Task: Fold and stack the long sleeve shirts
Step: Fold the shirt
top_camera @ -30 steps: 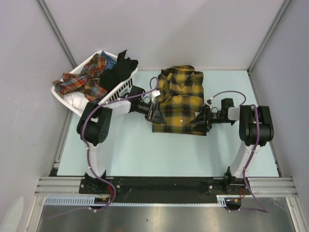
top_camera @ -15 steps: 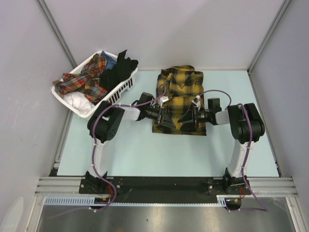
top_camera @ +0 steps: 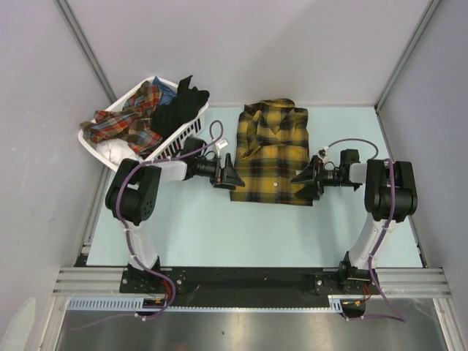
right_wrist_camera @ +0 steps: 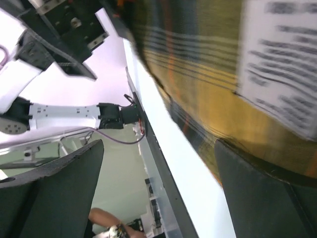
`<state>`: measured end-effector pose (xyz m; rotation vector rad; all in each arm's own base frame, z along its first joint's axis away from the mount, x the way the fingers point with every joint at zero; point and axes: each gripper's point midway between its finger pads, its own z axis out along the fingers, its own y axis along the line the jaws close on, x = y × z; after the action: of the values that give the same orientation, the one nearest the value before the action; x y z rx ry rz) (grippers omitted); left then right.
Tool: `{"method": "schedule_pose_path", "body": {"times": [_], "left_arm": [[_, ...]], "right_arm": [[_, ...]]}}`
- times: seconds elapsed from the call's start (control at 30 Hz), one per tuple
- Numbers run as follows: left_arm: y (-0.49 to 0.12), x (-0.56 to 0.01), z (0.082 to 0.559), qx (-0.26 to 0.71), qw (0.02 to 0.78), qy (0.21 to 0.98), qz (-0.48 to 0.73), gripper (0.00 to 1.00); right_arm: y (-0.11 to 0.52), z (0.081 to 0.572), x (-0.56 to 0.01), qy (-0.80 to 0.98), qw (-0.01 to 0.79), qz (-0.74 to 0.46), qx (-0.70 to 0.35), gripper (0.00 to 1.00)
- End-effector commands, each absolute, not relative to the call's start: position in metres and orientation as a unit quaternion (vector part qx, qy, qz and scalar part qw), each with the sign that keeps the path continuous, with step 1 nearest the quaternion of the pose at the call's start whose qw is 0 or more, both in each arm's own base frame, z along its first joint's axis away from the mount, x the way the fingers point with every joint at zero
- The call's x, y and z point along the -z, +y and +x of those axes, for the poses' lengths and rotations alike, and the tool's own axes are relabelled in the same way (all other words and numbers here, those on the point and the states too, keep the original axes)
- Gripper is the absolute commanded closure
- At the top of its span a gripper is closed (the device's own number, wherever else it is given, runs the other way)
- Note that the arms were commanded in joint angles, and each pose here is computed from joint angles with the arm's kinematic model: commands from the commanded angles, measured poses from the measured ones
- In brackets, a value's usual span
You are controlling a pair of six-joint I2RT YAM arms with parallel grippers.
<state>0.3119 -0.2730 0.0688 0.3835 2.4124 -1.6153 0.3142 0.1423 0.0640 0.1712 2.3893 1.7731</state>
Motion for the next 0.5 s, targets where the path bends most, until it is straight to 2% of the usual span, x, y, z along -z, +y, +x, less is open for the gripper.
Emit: {"method": "schedule_pose_path", "body": {"times": [0.0, 0.07, 0.1, 0.17, 0.2, 0.23, 0.37, 0.47], "left_arm": [[-0.313, -0.133, 0.322, 0.552, 0.196, 0.774, 0.24, 0.01], [-0.329, -0.131, 0.334, 0.563, 0.182, 0.785, 0.185, 0.01], [-0.336, -0.14, 0.349, 0.576, 0.209, 0.77, 0.179, 0.01], [-0.343, -0.125, 0.365, 0.578, 0.191, 0.784, 0.125, 0.02], [-0.348, -0.128, 0.382, 0.578, 0.216, 0.778, 0.118, 0.04], [-0.352, -0.125, 0.387, 0.582, 0.214, 0.777, 0.109, 0.05], [-0.362, -0.096, 0.41, 0.581, 0.195, 0.788, 0.059, 0.15], [-0.361, -0.08, 0.424, 0.577, 0.203, 0.79, 0.042, 0.16]], "right_arm": [[0.163, 0.335, -0.129, 0.795, 0.142, -0.001, -0.59, 0.0], [0.186, 0.335, -0.148, 0.785, 0.157, -0.032, -0.599, 0.0], [0.195, 0.343, -0.155, 0.776, 0.182, -0.051, -0.602, 0.0], [0.215, 0.336, -0.152, 0.771, 0.156, -0.039, -0.617, 0.02], [0.223, 0.339, -0.153, 0.762, 0.175, -0.058, -0.621, 0.03], [0.233, 0.334, -0.151, 0.761, 0.155, -0.047, -0.629, 0.04], [0.252, 0.34, -0.102, 0.766, 0.135, -0.015, -0.628, 0.11], [0.251, 0.348, -0.072, 0.773, 0.119, 0.024, -0.622, 0.16]]}}
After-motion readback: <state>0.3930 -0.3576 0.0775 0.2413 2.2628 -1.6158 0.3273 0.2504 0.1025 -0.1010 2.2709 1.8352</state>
